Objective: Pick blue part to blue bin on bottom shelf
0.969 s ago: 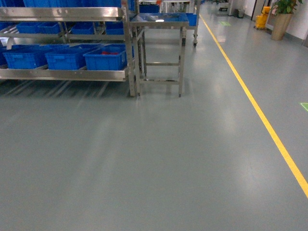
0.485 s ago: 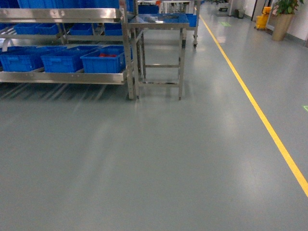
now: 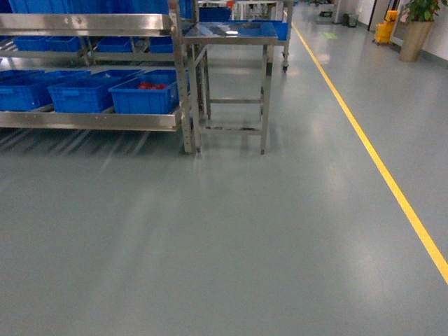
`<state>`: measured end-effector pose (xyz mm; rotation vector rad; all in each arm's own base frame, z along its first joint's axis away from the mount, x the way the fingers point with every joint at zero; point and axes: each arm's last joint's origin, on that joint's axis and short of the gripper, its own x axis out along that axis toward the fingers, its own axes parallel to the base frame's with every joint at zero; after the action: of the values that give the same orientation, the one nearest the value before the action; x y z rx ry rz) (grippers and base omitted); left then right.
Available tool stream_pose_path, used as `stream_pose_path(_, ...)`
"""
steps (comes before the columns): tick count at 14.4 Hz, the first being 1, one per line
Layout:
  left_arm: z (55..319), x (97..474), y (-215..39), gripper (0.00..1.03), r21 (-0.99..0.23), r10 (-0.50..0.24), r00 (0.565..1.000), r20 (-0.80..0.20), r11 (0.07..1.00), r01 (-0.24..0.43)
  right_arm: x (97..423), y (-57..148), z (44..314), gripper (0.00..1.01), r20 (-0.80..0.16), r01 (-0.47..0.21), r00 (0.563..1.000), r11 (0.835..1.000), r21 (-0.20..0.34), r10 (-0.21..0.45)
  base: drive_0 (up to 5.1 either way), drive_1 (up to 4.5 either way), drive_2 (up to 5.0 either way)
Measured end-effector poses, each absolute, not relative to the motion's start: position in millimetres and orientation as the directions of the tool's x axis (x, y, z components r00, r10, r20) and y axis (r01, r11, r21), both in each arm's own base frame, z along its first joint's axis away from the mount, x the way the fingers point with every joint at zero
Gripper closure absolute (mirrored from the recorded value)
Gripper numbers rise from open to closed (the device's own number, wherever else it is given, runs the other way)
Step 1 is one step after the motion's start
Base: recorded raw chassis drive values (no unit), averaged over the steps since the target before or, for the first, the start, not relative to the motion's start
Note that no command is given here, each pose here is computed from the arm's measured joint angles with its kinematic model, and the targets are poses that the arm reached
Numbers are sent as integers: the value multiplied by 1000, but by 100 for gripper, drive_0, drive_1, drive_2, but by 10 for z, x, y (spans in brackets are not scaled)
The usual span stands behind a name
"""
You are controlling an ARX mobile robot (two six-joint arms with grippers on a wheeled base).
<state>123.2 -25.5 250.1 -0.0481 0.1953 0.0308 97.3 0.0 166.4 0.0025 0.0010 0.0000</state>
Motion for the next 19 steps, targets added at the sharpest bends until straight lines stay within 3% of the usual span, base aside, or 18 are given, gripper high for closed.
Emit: stream_pose_path(19,2505,1231,-255,59,-46,24,981,-191,998,-33,973,0,1664,3,-1,0,1000,1000,2,0,2,404,-399)
